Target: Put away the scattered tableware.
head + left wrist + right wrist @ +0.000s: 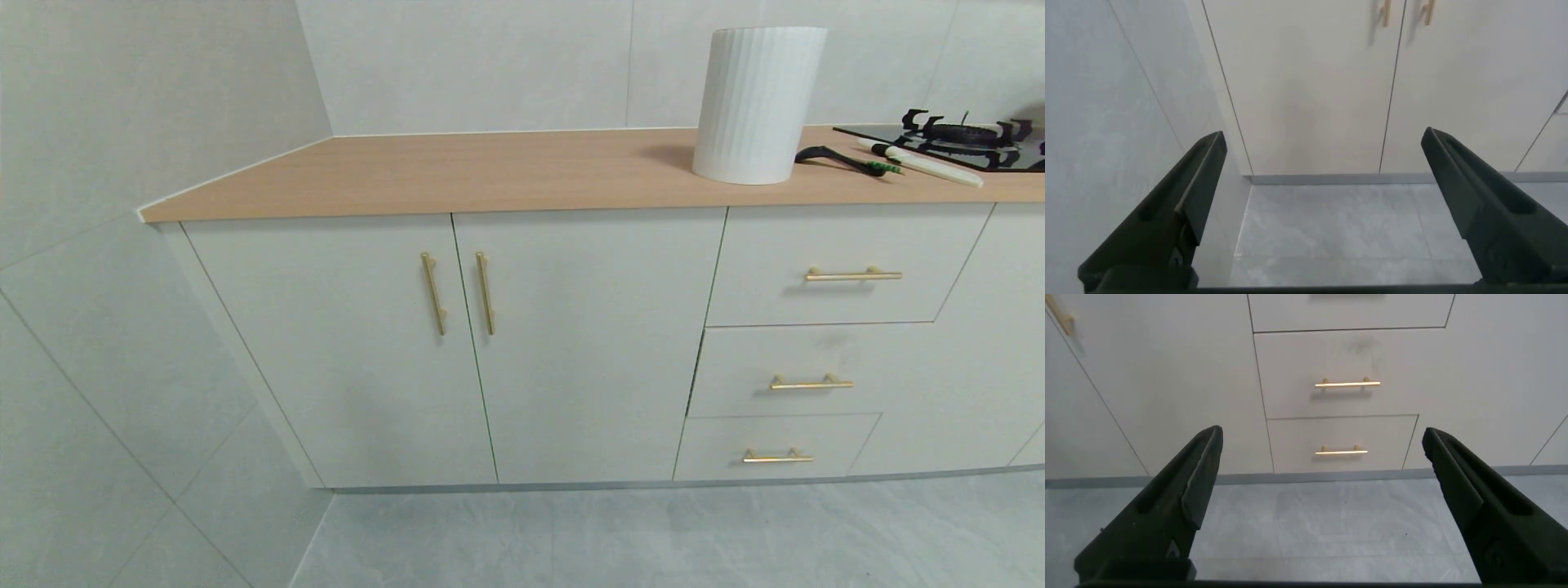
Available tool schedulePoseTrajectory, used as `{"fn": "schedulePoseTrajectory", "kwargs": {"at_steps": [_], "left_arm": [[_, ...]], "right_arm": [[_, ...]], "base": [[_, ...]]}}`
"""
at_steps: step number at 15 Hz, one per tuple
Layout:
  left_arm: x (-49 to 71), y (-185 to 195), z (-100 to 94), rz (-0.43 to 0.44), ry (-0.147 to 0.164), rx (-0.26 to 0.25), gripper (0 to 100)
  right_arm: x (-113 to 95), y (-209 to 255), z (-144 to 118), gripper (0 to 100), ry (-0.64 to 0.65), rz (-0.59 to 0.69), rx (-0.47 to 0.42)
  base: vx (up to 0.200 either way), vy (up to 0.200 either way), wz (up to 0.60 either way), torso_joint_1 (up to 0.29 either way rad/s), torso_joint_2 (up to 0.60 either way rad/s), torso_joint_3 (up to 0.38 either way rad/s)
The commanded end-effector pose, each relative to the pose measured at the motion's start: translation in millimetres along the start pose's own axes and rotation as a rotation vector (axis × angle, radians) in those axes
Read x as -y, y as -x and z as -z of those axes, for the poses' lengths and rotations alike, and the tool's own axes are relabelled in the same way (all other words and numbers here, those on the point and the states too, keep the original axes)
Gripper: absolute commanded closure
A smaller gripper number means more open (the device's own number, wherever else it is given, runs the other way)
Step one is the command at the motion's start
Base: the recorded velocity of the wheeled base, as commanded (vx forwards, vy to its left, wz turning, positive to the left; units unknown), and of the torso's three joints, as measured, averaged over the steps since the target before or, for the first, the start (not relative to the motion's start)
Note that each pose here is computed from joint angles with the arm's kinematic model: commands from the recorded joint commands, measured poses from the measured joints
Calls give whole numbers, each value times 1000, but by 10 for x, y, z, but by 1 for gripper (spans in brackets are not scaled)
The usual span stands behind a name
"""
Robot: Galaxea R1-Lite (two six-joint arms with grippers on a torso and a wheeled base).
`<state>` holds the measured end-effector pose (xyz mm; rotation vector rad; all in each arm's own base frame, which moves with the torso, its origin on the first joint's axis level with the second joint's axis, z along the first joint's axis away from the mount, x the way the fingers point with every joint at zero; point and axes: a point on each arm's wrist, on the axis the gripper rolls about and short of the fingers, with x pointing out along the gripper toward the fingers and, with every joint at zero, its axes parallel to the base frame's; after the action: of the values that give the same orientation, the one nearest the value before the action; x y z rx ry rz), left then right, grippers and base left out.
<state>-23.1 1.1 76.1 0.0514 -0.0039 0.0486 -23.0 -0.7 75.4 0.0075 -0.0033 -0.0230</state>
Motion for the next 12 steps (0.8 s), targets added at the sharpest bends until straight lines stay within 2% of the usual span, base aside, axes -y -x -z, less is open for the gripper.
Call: {"fn": "schedulePoseTrajectory", "kwargs": {"at_steps": [1, 7, 12], "left_arm": [[0, -1, 0, 0, -2, -2, 0], [0, -1, -1, -1, 15, -1, 0], [0, -1, -1, -1, 16, -1, 0]], "right_arm": [[0, -2, -1, 0, 1, 0, -3], [0, -2, 1, 0, 1, 0, -5], [0, -2, 1, 0, 1, 0, -5]], "base": [[0, 0, 0, 0, 0, 0], [0, 0, 0, 0, 0, 0], [0, -200, 0, 2, 3, 1]]}}
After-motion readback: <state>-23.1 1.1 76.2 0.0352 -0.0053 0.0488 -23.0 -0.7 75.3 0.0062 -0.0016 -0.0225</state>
